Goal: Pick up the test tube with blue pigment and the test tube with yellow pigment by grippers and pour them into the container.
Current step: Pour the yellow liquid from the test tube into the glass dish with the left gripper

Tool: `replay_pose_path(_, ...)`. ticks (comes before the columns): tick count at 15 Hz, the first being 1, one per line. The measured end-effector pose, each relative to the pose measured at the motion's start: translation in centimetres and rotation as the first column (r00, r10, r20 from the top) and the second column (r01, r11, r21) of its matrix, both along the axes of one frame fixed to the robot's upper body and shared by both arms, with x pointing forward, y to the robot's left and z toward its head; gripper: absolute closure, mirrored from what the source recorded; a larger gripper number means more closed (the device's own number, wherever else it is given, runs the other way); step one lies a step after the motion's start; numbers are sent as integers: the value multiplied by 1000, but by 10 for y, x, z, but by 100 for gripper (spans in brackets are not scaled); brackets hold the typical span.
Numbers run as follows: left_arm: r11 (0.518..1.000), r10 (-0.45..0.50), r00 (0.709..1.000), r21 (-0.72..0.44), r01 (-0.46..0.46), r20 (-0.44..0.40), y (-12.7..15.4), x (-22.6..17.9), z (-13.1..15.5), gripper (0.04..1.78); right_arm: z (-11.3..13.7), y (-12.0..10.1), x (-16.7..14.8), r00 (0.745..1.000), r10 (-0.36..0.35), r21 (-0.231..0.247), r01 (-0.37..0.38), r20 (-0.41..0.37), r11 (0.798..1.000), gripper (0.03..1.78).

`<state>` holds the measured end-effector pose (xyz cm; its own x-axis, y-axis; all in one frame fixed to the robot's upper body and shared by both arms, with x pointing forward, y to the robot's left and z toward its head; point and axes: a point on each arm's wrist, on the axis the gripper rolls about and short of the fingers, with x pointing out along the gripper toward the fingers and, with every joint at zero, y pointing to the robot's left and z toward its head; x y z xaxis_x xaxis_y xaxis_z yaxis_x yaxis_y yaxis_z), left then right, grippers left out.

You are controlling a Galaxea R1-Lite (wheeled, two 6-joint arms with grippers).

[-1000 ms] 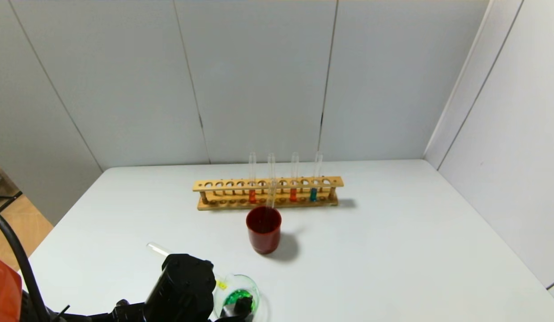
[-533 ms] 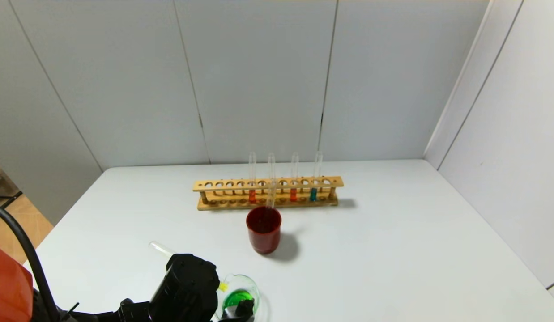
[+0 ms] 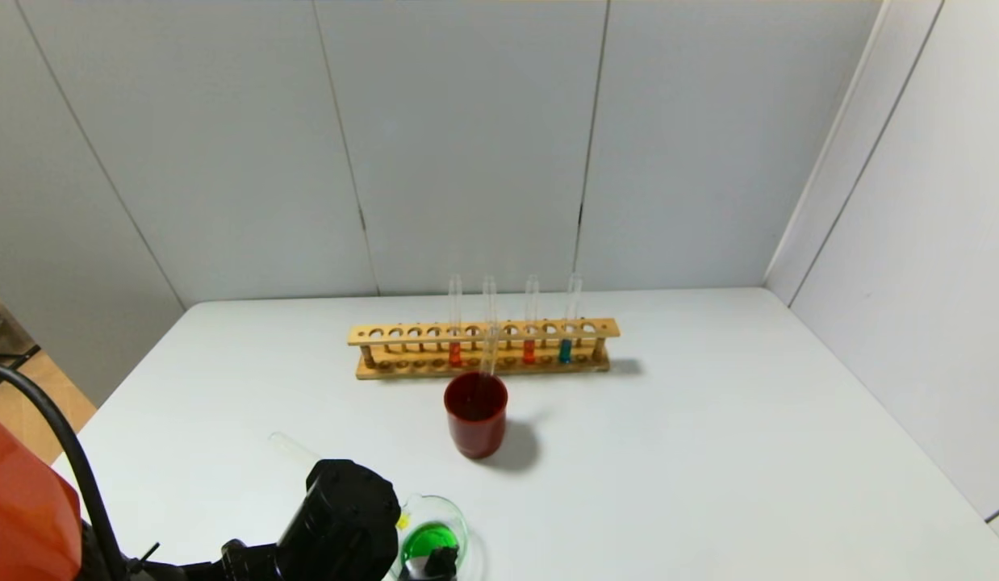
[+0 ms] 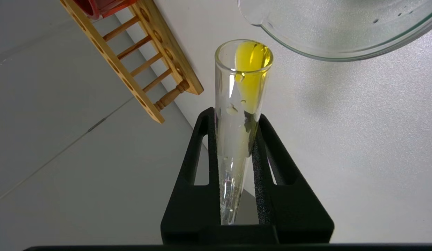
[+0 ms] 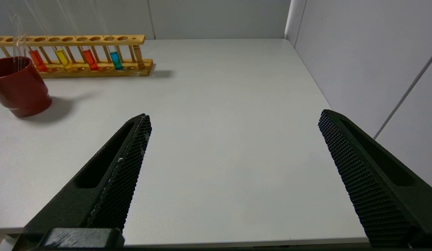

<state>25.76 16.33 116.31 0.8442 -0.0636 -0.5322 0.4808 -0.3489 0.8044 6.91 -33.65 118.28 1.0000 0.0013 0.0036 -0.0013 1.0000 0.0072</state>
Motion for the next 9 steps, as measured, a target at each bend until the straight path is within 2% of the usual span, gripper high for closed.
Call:
replay_pose_path(4, 999, 20, 1000, 33, -20, 7, -1, 1, -4, 149, 0, 0, 0, 1000, 0, 0, 0, 0, 1000, 6)
replay_pose_path(9, 998, 1, 1000, 61, -2, 16, -4, 3, -3, 149, 0, 0, 0, 1000, 0, 0, 0, 0, 1000, 6)
